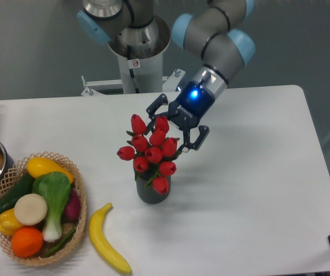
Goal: Insert the flowers into the vase
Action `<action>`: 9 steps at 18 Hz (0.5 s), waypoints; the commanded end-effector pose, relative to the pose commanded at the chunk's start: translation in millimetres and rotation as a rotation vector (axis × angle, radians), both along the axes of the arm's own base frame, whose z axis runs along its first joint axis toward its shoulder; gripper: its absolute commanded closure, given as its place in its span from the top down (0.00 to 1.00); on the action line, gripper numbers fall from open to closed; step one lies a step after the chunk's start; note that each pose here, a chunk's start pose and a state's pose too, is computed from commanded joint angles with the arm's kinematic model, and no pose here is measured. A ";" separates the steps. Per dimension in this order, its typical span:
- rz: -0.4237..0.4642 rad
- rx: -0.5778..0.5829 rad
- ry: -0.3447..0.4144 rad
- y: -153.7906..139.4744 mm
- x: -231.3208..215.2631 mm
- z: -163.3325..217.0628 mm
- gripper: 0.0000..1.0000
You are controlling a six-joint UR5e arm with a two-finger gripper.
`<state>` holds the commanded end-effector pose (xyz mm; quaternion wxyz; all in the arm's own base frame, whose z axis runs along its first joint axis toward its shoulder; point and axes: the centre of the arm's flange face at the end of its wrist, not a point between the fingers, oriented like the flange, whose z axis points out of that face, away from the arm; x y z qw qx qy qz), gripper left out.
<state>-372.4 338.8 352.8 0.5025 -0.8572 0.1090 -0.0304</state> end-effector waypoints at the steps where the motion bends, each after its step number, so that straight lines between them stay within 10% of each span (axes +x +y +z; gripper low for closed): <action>1: 0.024 0.001 0.024 -8.6 -6.2 11.2 1.00; 9: 0.265 -0.227 0.289 -90.0 -73.0 90.3 1.00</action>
